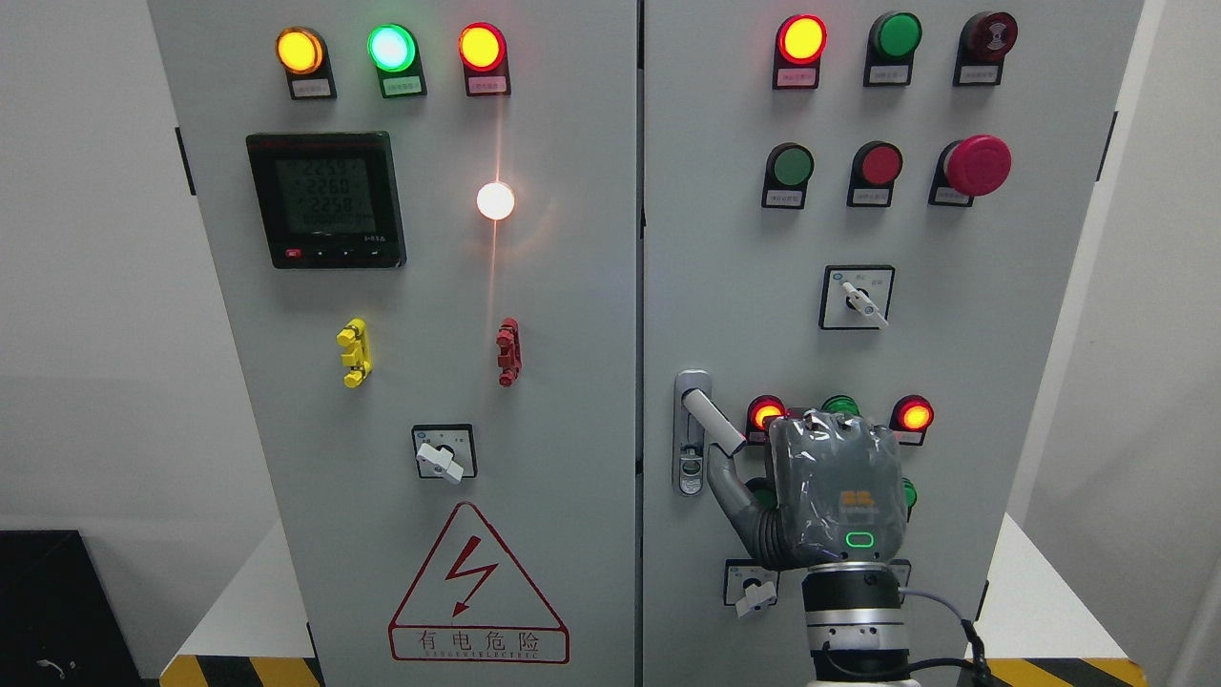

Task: Release door handle
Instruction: 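Rotate the door handle lever with the right hand to horizontal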

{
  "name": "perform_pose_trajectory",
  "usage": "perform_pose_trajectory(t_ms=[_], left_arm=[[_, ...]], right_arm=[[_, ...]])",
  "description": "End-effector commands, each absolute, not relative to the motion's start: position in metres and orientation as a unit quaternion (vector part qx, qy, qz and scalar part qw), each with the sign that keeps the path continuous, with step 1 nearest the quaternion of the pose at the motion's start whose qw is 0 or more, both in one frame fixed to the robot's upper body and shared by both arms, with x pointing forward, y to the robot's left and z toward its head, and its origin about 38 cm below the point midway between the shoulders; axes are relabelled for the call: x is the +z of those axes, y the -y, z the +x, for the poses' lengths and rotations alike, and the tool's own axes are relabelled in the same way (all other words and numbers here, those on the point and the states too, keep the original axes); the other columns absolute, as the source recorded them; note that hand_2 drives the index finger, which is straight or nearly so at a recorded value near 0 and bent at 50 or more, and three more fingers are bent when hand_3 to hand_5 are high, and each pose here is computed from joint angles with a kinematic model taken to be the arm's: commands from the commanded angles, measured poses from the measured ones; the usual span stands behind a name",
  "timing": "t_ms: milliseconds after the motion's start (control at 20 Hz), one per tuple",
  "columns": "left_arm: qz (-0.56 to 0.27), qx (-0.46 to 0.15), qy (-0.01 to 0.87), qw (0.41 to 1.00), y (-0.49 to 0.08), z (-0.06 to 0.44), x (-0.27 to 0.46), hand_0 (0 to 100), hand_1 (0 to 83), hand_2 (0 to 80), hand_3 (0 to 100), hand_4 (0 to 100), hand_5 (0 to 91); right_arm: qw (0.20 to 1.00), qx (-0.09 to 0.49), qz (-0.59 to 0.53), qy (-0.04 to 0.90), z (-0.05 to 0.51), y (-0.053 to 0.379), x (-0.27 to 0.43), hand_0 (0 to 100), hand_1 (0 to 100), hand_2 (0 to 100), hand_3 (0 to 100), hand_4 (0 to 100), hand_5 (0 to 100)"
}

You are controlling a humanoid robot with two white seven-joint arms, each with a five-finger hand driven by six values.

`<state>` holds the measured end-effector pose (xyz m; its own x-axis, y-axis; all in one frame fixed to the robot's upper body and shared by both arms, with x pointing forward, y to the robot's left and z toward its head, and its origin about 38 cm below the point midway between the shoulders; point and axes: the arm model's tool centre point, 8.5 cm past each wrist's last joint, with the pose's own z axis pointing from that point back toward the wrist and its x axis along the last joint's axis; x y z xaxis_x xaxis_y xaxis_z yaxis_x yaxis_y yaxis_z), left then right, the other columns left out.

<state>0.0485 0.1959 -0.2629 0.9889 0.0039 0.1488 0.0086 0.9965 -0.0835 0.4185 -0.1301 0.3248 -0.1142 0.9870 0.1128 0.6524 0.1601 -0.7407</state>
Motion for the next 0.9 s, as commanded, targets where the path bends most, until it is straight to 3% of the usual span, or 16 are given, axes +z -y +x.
perform_pose_trajectory(t_ms=[0,851], left_arm=[[-0.042,-0.001,0.074,0.996,-0.1958,0.0481,-0.2629,12,55.6,0.0,0,0,0.0],[-0.042,-0.001,0.075,0.996,-0.1957,0.0487,-0.2629,12,55.6,0.0,0,0,0.0]], right_arm=[[0.310,0.267,-0.591,0.696,0.4181,0.1321,0.3260,46,38,100,100,100,100],[0.308,0.263,-0.592,0.697,0.4165,0.1330,0.3282,47,38,100,100,100,100]])
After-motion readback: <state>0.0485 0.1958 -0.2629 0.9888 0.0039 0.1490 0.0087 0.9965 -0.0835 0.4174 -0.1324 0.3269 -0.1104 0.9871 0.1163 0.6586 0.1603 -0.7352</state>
